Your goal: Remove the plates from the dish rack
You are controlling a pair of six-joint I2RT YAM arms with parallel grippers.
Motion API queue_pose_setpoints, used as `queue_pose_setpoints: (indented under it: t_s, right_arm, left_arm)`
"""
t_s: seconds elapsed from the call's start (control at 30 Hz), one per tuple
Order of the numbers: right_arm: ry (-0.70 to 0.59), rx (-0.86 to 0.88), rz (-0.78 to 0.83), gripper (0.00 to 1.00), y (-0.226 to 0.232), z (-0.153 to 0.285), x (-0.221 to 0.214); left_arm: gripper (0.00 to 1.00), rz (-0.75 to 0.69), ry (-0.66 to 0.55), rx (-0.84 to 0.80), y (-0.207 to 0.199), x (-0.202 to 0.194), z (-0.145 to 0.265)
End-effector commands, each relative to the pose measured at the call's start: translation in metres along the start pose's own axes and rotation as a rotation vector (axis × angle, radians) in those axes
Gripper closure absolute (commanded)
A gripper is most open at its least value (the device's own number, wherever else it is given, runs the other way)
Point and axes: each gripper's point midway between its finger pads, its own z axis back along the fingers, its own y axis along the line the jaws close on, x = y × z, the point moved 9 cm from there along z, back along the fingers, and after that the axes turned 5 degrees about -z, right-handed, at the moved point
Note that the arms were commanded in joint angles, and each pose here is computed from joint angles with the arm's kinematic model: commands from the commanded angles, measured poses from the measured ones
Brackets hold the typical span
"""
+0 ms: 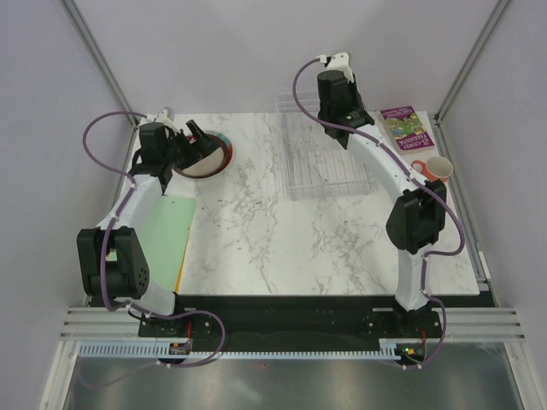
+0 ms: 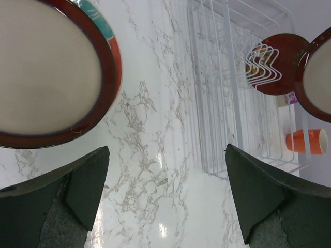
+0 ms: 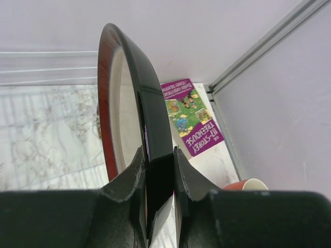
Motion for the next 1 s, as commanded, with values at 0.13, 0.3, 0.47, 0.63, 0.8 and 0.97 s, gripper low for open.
queue_pose_setpoints:
  t_s: [0.13, 0.3, 0.47, 0.63, 0.8, 0.97]
  right_arm:
    - [-0.097, 0.506, -0.361, 1.0, -0.046, 0.099, 0.089]
    - [-0.074, 0.858, -0.479, 1.0, -0.048, 0.144, 0.1]
    - [-0.024, 1.06, -0.604, 1.0, -0.039, 0.165, 0.095]
    - [-0.011, 1.163, -0.68, 1.0, -0.041, 0.178, 0.091]
    - [-0.03, 1.206, -0.733, 1.0, -0.049, 0.189, 0.09]
    - [0.004, 1.227, -0.751, 1.0, -0.042, 0.188, 0.078]
  left_arm:
    - [0.0, -0.03, -0.036, -0.314, -0.046, 0.002, 0.012]
    - [0.0, 0.014, -0.04, -0.394, -0.046, -0.015, 0.014]
    - [0.0, 0.044, -0.095, -0.461, -0.051, -0.02, 0.017]
    - [0.0, 0.078, -0.142, -0.525, -0.055, -0.025, 0.027]
    - [0.0, 0.105, -0.173, -0.581, -0.063, -0.023, 0.034]
    - [0.0, 0.115, -0.164, -0.627, -0.073, -0.03, 0.033]
